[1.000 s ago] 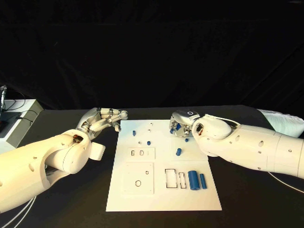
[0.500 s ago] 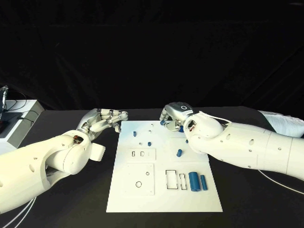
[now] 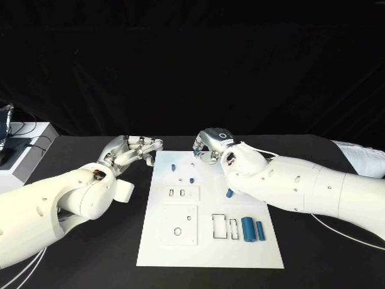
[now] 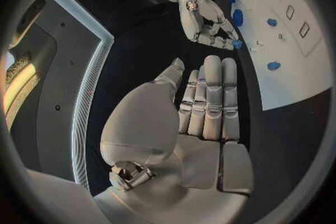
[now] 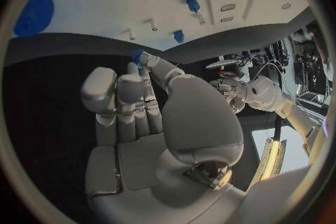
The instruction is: Assemble the parts on the task board
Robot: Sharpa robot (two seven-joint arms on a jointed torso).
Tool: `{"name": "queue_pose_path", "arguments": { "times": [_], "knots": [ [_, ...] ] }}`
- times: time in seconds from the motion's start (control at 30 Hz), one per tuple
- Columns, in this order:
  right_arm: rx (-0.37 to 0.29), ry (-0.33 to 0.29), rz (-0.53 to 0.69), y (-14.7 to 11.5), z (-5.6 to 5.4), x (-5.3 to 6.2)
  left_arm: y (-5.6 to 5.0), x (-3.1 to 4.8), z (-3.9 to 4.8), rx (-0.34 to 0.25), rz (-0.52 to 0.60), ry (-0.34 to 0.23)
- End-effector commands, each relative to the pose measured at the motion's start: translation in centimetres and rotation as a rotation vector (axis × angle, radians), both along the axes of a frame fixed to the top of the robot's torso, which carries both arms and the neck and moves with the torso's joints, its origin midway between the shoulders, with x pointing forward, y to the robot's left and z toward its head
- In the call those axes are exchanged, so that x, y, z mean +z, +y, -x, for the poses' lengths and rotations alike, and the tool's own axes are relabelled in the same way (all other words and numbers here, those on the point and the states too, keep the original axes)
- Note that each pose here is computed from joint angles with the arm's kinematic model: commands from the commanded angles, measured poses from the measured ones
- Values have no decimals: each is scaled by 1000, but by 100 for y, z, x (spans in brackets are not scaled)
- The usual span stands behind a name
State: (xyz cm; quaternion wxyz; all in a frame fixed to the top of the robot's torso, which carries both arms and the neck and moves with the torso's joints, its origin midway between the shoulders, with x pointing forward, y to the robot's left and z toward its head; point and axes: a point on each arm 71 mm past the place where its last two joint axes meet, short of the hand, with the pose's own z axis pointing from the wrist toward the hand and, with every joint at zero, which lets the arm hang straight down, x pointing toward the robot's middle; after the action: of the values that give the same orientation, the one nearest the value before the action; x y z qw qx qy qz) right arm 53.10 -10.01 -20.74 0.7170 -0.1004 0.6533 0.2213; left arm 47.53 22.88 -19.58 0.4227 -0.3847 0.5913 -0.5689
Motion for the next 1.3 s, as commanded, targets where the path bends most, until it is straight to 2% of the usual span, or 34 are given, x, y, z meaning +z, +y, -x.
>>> {"name": "queue_pose_path", "arguments": {
  "times": [0.03,0.23,1.3],
  "knots": [
    [1,-3,1,-7,-24,-21,-13,26,8,-18,6,-11],
    [-10,5,14,-34,-66,-56,7,38,8,-15,5,-11],
    [-20,44,59,7,-149,-153,17,71,5,-12,7,-22]
  ]
}}
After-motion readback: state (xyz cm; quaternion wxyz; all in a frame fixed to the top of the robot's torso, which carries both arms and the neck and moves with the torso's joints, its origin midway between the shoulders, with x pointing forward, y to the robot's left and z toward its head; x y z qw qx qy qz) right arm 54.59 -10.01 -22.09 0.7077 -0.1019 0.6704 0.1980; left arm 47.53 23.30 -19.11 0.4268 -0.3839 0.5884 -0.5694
